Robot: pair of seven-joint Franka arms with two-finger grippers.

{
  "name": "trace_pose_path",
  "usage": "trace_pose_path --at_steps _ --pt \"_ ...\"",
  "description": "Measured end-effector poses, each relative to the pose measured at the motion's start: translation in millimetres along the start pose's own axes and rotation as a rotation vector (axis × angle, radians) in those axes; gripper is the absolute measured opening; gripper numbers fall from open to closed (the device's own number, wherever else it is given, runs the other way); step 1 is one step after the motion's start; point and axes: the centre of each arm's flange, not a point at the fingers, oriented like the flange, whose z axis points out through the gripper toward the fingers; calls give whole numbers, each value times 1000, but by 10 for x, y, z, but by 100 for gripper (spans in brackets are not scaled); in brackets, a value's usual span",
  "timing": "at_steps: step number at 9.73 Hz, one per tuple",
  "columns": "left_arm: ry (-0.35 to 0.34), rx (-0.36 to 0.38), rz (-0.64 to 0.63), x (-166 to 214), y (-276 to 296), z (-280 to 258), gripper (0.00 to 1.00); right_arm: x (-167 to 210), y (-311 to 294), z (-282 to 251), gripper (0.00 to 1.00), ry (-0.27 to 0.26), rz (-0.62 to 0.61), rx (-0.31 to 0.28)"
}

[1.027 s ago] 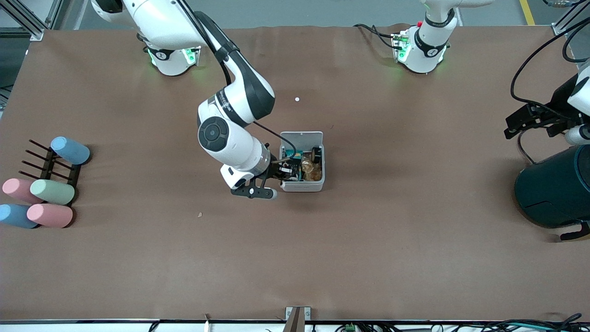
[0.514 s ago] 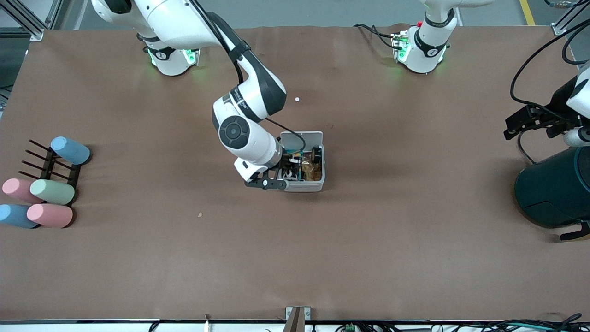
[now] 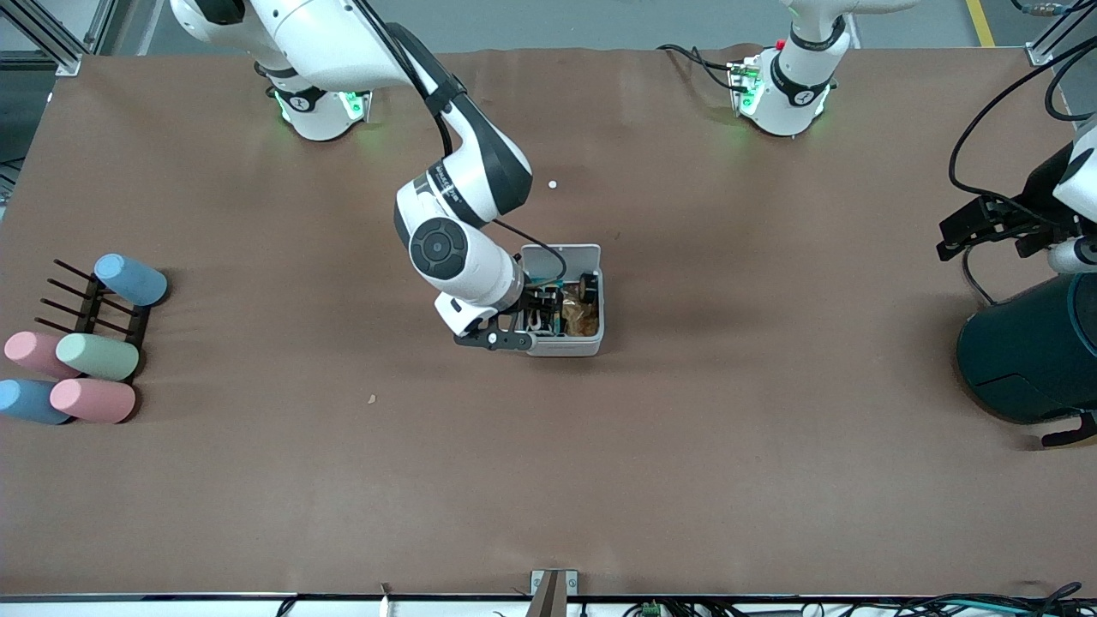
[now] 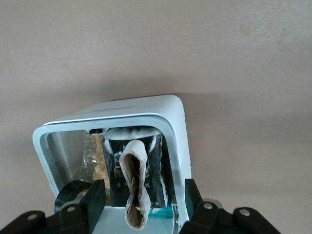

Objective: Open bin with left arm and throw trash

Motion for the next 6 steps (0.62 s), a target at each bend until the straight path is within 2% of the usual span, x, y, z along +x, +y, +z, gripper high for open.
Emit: trace_pose_path --at_steps 2,4,6 --pt "0 0 -1 2 -9 0 100 181 149 -420 74 48 33 10" --pt "0 0 -1 3 -12 1 100 431 689 -1384 77 97 106 -26" --pt "0 0 -3 6 -21 2 100 406 1253 -2390 82 157 147 -86"
